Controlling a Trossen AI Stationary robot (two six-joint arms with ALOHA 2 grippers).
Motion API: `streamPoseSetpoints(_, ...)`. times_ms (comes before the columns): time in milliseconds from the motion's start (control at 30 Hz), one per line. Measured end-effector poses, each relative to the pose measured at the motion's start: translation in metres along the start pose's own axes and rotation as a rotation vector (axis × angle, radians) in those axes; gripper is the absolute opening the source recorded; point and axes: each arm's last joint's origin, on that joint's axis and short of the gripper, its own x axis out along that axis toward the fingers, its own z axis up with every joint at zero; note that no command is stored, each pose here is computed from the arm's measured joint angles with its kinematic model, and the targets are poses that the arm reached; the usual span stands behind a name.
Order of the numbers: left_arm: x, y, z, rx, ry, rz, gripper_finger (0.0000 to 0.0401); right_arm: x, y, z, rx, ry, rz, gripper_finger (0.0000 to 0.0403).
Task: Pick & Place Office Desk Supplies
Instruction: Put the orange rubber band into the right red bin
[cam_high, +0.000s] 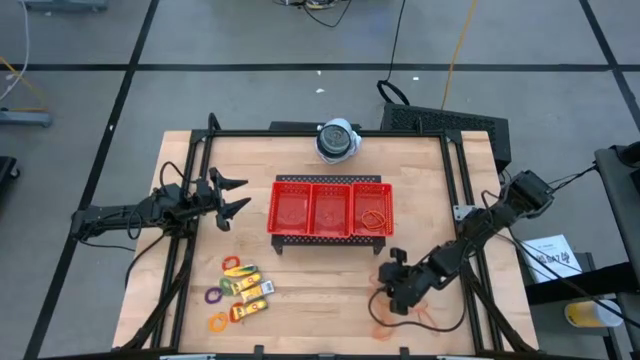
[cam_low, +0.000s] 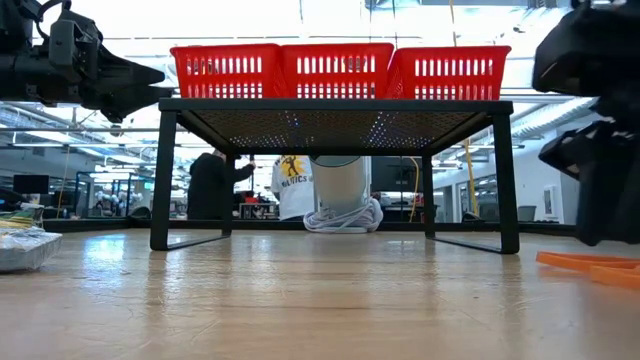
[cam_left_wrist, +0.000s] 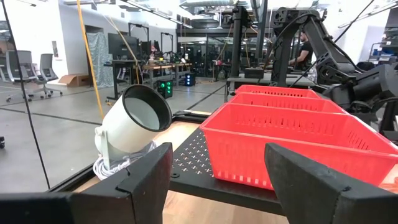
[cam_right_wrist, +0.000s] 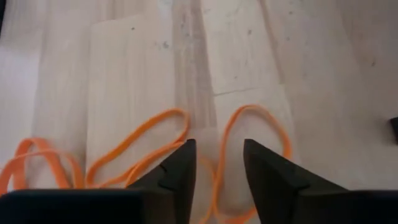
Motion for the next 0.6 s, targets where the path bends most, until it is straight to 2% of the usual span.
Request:
streamPoseSetpoints(167,0.000,0.000,0.000,0.000,0.000,0.000,0.0267,0.001,-0.002,0.002,0.003,-0.005,-0.010,0.0143)
streamPoseSetpoints(400,0.000,0.000,0.000,0.000,0.000,0.000,0.0267,0.002,0.001,0.005,-0.021,-0.035,0.018,0.0129)
streamPoseSetpoints(600,0.000,0.000,0.000,0.000,0.000,0.000,0.0267,0.017,0.003,0.001,-0.078,-0.037,0.021,0.0117)
